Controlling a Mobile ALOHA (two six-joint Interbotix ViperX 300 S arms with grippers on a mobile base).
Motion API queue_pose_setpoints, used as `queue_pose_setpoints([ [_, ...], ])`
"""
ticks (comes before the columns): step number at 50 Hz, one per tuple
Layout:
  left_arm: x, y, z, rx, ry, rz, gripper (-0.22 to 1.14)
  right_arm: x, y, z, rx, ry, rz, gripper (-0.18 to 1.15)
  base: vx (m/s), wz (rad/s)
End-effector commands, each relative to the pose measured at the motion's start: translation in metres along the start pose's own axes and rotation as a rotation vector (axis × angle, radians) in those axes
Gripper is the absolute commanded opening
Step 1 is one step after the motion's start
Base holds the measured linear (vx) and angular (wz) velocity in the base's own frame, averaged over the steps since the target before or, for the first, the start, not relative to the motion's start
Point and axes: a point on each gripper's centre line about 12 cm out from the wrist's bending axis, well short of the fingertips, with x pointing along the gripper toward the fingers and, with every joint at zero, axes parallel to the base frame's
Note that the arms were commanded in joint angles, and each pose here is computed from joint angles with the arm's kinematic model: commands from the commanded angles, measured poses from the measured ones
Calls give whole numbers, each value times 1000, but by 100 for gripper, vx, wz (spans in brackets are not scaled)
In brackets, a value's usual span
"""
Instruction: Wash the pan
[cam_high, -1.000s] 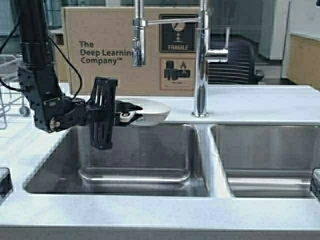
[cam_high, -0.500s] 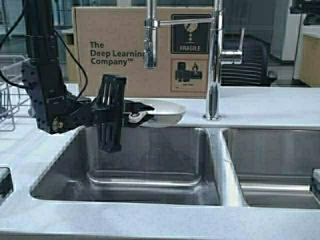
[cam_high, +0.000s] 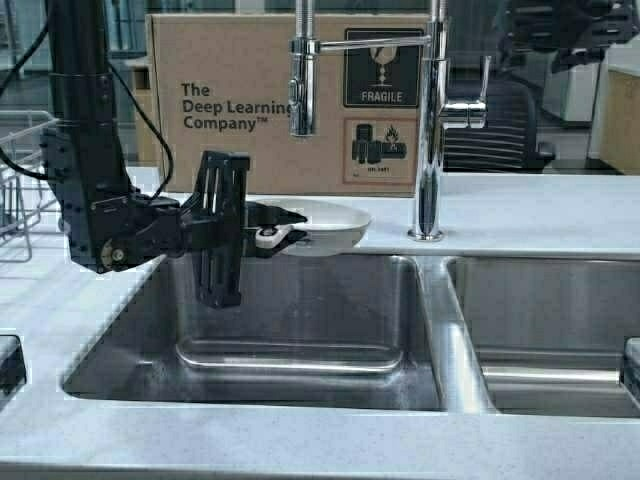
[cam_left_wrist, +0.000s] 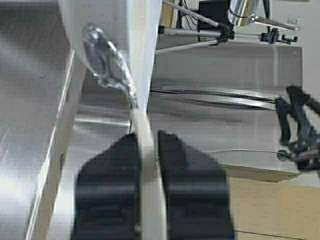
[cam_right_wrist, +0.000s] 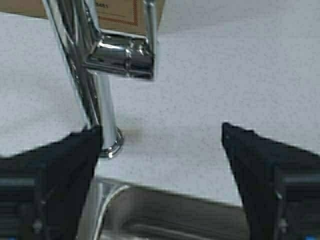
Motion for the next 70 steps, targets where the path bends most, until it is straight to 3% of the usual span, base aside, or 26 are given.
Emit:
queue_pose_setpoints([
  [1, 1, -10, 0, 15, -1, -44, 3, 18, -1, 28, -5, -57, -2, 103, 0, 0],
  [21, 1, -8, 0, 12, -1, -49, 3, 92, -5, 36, -11, -38, -9, 103, 0, 0],
  [35, -1, -10, 0, 9, 0, -52, 3, 121, -40, 37, 23, -38, -68, 103, 0, 0],
  [56, -3, -8, -1, 7, 0, -52, 3, 100, -123, 24, 166, -17, -213, 103, 0, 0],
  [70, -4, -8, -2, 6, 3, -57, 3, 75, -135, 36, 182, -47, -240, 102, 1, 2],
])
